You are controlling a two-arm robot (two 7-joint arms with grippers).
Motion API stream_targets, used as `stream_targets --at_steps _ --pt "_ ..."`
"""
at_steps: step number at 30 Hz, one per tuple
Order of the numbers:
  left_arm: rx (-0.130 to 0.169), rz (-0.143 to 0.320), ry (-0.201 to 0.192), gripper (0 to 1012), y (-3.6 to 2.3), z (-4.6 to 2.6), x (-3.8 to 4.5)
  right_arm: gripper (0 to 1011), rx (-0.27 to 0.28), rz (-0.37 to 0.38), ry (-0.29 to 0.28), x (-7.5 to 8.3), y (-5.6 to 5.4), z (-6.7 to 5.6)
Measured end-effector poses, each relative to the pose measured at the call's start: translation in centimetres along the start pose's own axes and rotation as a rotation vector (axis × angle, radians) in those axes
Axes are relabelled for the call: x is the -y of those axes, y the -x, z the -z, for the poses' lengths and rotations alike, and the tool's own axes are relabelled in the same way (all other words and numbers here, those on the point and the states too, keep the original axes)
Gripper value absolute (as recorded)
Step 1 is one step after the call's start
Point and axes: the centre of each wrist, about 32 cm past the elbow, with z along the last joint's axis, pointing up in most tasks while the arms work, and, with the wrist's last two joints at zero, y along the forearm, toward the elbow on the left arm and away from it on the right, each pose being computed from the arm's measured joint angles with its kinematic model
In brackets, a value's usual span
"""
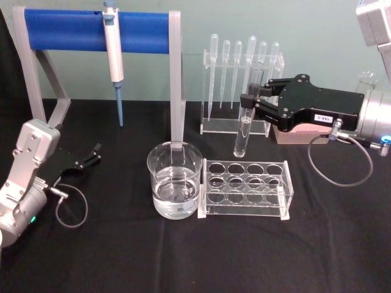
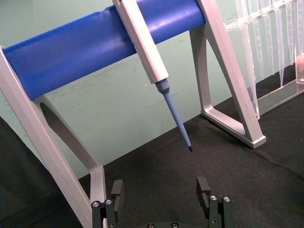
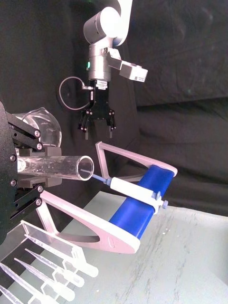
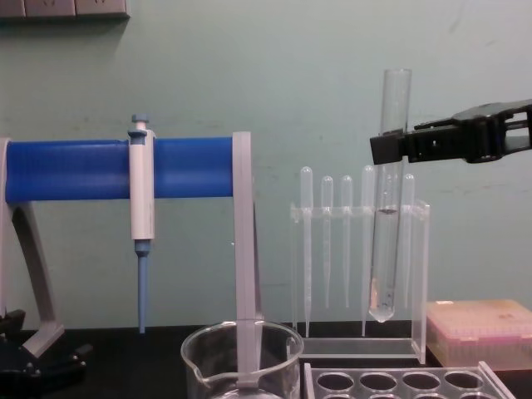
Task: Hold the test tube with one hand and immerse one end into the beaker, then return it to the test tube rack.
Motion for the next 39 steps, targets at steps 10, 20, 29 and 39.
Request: stream_targets --at_steps 10,20,29,39 --pt "0.000 0.000 0.000 1000 0.00 0.00 0.00 243 0.000 0.000 0.000 0.00 0.00 0.00" --pt "0.000 0.000 0.000 1000 0.00 0.00 0.00 243 0.000 0.000 0.000 0.00 0.00 0.00" --pt "0.000 0.000 0.000 1000 0.00 0.00 0.00 243 0.000 0.000 0.000 0.00 0.00 0.00" --pt "0.000 0.000 0.000 1000 0.00 0.00 0.00 243 0.000 0.000 0.000 0.00 0.00 0.00"
